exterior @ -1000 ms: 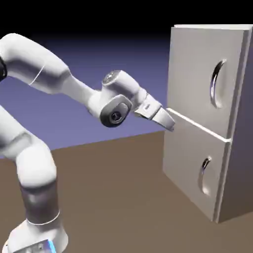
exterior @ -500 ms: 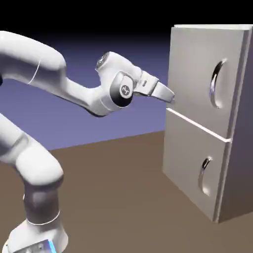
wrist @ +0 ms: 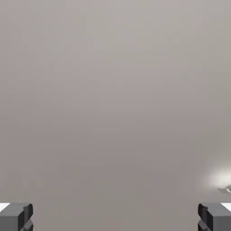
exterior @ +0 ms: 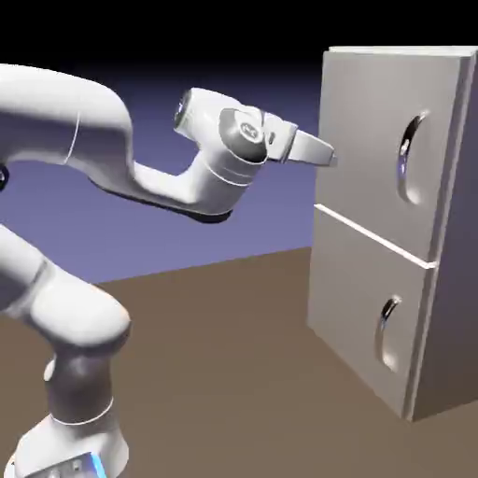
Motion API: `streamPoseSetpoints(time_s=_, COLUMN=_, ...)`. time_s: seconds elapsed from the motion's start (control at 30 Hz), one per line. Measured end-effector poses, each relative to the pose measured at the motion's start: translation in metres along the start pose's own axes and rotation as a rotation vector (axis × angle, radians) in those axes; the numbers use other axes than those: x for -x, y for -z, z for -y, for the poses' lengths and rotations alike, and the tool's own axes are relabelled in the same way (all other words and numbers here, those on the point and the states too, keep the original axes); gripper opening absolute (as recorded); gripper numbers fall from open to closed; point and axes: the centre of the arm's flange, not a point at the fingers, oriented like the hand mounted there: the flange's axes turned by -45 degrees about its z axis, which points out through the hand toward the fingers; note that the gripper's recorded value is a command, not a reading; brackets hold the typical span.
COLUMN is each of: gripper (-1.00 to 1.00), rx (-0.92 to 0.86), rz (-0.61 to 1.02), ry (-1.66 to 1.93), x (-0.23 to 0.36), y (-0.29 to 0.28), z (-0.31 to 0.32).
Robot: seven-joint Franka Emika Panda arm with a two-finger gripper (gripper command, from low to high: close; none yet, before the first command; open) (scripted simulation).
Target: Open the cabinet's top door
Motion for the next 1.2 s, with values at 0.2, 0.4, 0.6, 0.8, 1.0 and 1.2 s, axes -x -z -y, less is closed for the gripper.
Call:
streamPoseSetpoints(time_s=0.2, gripper=0.00, rx=0.008, rz=-0.077, ry=-0.012, x=-0.003, y=-0.001, z=-0.017)
streamPoseSetpoints(time_s=0.4, gripper=0.00, rx=0.014, rz=-0.150, ry=-0.026, x=-0.002, y=-0.007, z=-0.037)
streamPoseSetpoints(time_s=0.6, gripper=0.00, rx=0.017, rz=-0.219, ry=-0.042, x=0.003, y=-0.019, z=-0.061)
streamPoseSetpoints(time_s=0.8, gripper=0.00, rx=0.017, rz=-0.281, ry=-0.057, x=0.012, y=-0.035, z=-0.088)
streamPoseSetpoints(time_s=1.0, gripper=0.00, rx=0.010, rz=-0.334, ry=-0.069, x=0.026, y=-0.057, z=-0.115)
streamPoseSetpoints(time_s=1.2, gripper=0.00, rx=0.009, rz=-0.335, ry=-0.071, x=0.014, y=-0.093, z=-0.118)
